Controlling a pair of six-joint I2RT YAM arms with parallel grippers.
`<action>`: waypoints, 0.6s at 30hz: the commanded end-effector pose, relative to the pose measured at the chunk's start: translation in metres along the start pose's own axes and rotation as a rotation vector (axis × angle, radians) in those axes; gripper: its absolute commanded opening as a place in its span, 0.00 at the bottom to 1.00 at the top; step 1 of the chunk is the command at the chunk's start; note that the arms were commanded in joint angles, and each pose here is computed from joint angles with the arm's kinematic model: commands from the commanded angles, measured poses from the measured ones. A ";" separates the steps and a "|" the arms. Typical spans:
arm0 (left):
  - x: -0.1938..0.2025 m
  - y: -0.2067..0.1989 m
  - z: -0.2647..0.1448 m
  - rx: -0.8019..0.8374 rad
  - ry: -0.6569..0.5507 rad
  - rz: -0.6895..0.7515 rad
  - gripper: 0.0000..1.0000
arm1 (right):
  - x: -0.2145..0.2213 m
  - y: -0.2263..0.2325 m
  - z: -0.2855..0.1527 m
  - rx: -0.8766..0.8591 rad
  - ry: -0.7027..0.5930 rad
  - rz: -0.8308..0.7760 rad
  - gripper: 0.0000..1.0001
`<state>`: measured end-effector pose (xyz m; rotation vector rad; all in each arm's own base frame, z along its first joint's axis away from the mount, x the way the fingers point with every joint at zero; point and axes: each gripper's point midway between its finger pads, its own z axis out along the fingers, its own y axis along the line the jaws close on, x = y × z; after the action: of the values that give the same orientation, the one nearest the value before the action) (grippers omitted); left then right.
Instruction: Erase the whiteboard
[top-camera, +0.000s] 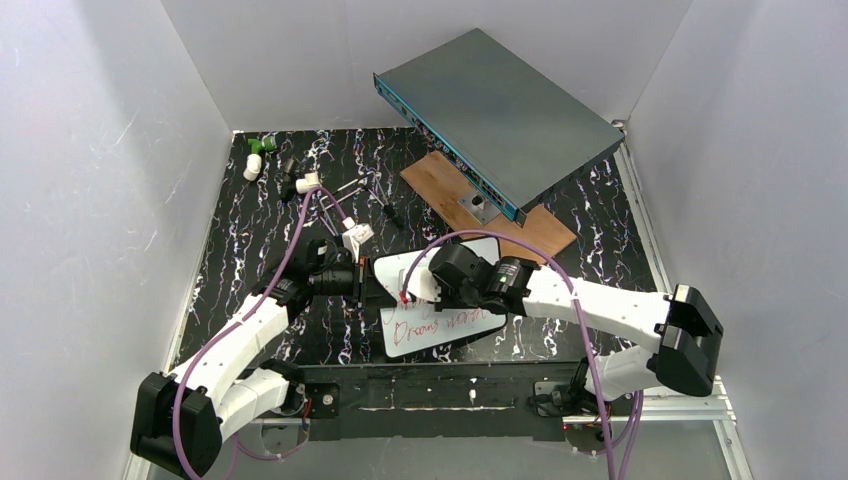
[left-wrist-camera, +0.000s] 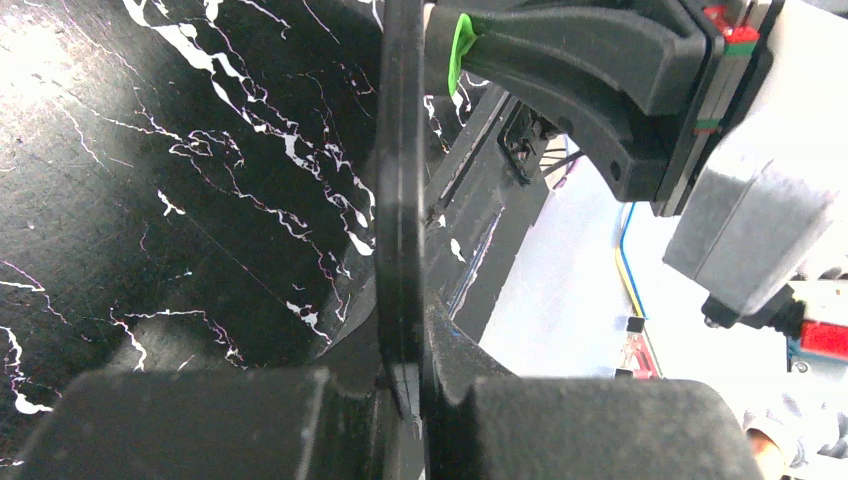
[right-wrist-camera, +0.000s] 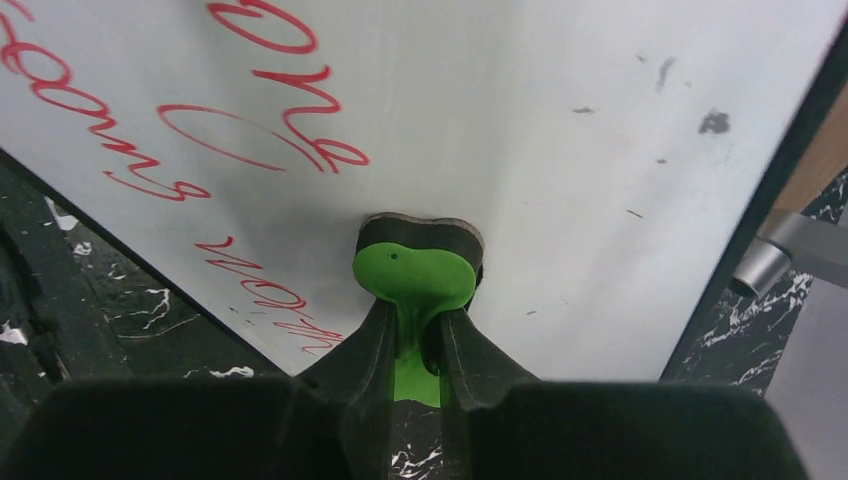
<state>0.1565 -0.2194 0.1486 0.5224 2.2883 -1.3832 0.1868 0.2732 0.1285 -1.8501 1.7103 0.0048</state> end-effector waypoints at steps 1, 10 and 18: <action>0.004 -0.016 -0.004 0.061 0.032 0.053 0.00 | -0.013 0.030 0.006 -0.113 -0.027 -0.083 0.01; 0.004 -0.015 -0.005 0.047 0.029 0.063 0.00 | -0.007 -0.006 0.012 0.030 0.007 -0.013 0.01; 0.003 -0.015 -0.006 0.046 0.026 0.068 0.00 | 0.017 -0.048 0.010 0.167 0.053 0.105 0.01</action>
<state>0.1609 -0.2169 0.1470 0.5111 2.2909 -1.3462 0.2056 0.2659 0.1241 -1.7928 1.7687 -0.0331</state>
